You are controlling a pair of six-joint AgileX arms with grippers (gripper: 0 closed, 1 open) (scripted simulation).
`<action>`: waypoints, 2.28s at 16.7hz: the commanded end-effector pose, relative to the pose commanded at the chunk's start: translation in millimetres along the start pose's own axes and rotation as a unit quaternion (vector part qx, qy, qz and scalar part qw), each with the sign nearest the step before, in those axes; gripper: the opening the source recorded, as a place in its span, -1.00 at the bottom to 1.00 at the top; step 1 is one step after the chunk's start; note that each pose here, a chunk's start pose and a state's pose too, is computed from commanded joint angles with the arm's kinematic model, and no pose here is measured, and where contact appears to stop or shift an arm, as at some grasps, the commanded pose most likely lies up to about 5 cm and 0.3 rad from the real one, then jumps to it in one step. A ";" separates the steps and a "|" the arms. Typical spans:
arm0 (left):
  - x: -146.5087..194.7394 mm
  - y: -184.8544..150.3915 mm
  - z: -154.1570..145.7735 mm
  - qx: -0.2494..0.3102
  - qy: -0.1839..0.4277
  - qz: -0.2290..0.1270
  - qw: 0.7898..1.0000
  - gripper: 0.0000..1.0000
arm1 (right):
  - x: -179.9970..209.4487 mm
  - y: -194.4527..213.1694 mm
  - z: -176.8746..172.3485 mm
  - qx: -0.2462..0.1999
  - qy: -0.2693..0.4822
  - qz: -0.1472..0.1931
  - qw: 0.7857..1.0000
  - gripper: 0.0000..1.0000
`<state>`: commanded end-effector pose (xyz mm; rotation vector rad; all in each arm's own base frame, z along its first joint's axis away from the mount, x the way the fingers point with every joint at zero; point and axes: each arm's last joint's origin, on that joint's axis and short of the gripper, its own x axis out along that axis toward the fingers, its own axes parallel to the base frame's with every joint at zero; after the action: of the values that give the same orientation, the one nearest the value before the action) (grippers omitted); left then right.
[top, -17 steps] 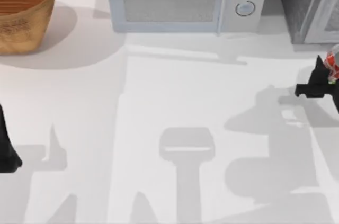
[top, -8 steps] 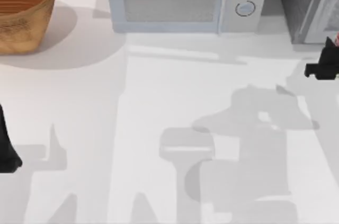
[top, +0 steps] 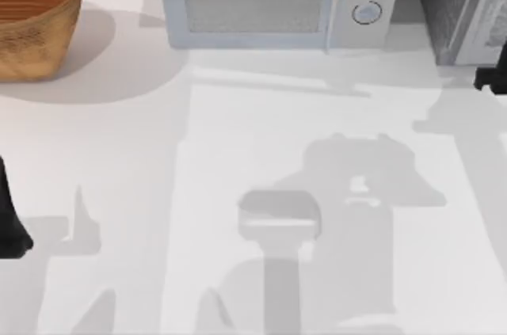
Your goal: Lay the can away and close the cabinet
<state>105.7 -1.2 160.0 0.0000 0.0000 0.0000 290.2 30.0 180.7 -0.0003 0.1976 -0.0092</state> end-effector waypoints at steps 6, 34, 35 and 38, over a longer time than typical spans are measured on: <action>0.0 0.0 0.0 0.000 0.000 0.000 1.000 1.00 | -2.2 -0.1 3.8 0.000 -0.001 0.000 1.000 -1.00; 0.0 0.0 0.0 0.000 0.000 0.000 1.000 1.00 | -159.2 -29.2 -25.3 0.006 -0.066 0.007 0.998 -1.00; 0.0 0.0 0.0 0.000 0.000 0.000 1.000 1.00 | -164.7 -30.1 -28.9 0.007 -0.078 0.006 0.997 -1.00; 0.0 0.0 0.0 0.000 0.000 0.000 1.000 1.00 | -174.7 -32.1 -43.9 0.007 -0.099 0.004 0.995 -1.00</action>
<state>105.7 -1.2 160.0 0.0000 0.0000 0.0000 110.0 -0.4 172.0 0.0125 -0.0007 -0.0032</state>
